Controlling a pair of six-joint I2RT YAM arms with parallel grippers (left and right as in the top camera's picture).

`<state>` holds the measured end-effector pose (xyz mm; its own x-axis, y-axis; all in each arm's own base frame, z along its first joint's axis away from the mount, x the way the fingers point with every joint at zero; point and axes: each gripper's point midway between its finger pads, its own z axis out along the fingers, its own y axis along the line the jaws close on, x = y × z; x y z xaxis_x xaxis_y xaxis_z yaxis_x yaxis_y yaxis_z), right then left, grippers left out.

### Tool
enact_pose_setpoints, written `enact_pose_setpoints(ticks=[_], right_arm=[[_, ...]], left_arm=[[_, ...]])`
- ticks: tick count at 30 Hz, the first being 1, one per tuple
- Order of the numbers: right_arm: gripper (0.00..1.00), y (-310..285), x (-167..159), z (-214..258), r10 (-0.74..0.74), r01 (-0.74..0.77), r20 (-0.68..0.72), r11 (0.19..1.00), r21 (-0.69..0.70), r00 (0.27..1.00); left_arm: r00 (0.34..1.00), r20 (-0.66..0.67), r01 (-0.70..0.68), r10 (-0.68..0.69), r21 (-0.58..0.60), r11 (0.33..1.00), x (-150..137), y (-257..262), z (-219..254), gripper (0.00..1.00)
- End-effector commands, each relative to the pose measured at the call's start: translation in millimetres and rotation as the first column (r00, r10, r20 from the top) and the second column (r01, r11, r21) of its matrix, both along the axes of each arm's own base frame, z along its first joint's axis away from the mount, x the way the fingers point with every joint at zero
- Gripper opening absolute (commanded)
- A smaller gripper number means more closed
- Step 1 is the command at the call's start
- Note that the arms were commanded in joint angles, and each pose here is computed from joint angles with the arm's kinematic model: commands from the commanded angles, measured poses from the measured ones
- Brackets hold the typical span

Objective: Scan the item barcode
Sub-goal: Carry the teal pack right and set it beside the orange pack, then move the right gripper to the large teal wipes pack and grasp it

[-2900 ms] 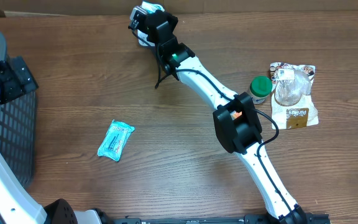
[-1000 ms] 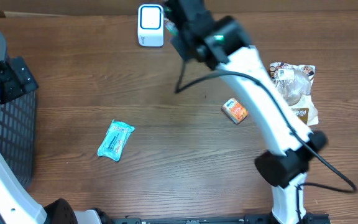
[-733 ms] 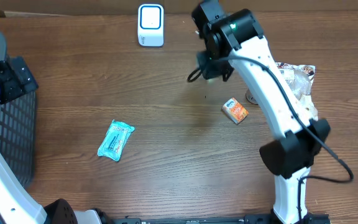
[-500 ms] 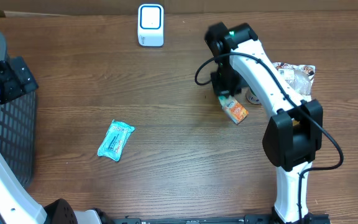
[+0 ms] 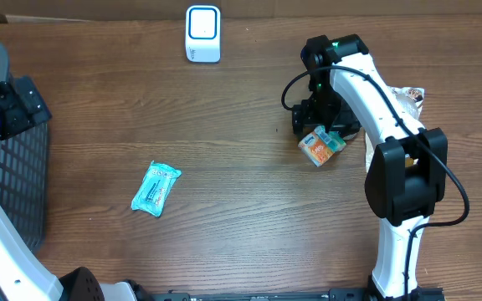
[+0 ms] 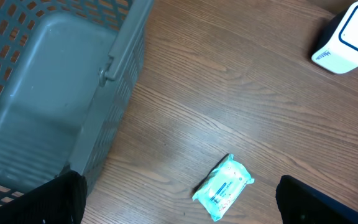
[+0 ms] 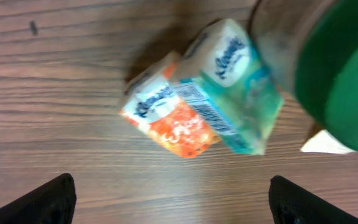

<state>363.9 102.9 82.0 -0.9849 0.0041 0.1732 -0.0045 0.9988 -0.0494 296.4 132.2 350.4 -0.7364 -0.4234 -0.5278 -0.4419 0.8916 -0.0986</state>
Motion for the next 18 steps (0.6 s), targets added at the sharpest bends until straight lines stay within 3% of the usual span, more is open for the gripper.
enact_pose_setpoints(ticks=[1, 4, 8, 15, 18], right_arm=[[0.86, 41.1, 0.2, 18.7, 0.025, -0.026, 0.007, 0.974, 0.223, 1.0], [0.84, 86.3, 0.9, 29.9, 0.099, -0.108, 0.044, 0.907, 0.408, 0.994], [0.84, 139.2, 1.6, 33.4, 0.148, -0.188, 0.117, 0.839, 0.511, 0.982], [0.82, 223.7, -9.1, 21.7, 0.161, -0.252, 0.208, 0.792, 0.556, 0.965], [0.77, 256.2, -23.4, 6.1, 0.181, -0.278, 0.221, 0.773, 0.57, 0.958]], left_arm=[[1.0, 0.008, 0.02, -0.02, 0.003, 1.0, 2.3, -1.5, 2.1, 0.99], [1.0, 0.008, 0.02, -0.02, 0.003, 1.0, 2.3, -1.5, 2.1, 0.99], [1.0, 0.008, 0.02, -0.02, 0.003, 1.0, 2.3, -1.5, 2.1, 1.0], [1.0, 0.008, 0.02, -0.02, 0.003, 1.0, 2.3, -1.5, 2.1, 1.0], [1.0, 0.008, 0.02, -0.02, 0.003, 1.0, 2.3, -1.5, 2.1, 0.99]])
